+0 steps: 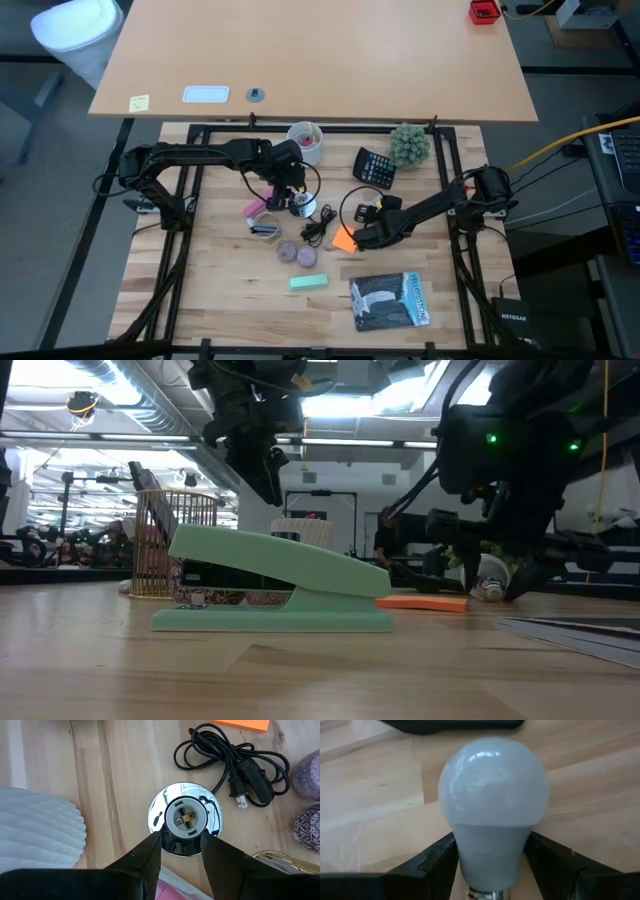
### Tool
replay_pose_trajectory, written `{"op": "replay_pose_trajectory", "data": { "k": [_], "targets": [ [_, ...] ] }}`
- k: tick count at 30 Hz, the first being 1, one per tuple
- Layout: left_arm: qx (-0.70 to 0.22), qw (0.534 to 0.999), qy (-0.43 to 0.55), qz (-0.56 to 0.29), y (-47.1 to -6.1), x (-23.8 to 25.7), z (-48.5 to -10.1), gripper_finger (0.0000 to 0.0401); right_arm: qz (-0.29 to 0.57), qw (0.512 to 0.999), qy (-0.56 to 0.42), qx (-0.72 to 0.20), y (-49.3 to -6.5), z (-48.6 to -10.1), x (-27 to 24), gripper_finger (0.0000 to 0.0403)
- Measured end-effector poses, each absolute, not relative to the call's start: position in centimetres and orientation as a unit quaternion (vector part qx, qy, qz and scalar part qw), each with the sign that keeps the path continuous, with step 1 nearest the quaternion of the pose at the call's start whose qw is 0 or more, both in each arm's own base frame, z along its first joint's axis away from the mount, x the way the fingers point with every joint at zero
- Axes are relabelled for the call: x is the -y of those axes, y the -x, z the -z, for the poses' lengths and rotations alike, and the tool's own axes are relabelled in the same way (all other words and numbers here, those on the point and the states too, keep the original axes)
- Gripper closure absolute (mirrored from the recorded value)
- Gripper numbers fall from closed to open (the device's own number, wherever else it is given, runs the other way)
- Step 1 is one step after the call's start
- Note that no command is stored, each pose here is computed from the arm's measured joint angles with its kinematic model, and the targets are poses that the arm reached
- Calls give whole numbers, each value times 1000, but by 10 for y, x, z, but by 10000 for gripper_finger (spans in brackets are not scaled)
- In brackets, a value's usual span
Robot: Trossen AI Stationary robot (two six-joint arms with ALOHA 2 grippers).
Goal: Screw lightbulb
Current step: Insert the white lightbulb into the silver lamp
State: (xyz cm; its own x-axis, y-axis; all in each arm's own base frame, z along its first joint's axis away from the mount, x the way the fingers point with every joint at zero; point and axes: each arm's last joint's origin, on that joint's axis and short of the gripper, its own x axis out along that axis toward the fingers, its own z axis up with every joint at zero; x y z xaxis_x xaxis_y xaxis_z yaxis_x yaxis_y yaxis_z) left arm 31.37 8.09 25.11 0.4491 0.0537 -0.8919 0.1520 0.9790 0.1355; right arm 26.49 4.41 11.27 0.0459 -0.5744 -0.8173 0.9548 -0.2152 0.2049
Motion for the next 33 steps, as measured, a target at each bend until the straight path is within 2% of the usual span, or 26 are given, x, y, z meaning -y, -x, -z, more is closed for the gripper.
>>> {"op": "replay_pose_trajectory", "data": {
  "k": [9, 17, 27, 33],
  "targets": [
    [-524, 846, -96, 28, -314, -81, -251, 272, 663, 577, -423, -221, -266, -113, -34, 179],
    [-524, 846, -97, 29, -314, -81, -251, 272, 657, 587, -409, -237, -266, -112, -34, 235],
    [-524, 845, -98, 28, -314, -81, -251, 272, 644, 605, -389, -261, -266, -115, -34, 222],
    [-543, 828, -134, -32, -313, -85, -251, 272, 632, 620, -384, -263, -266, -124, -34, 234]
  ]
}}
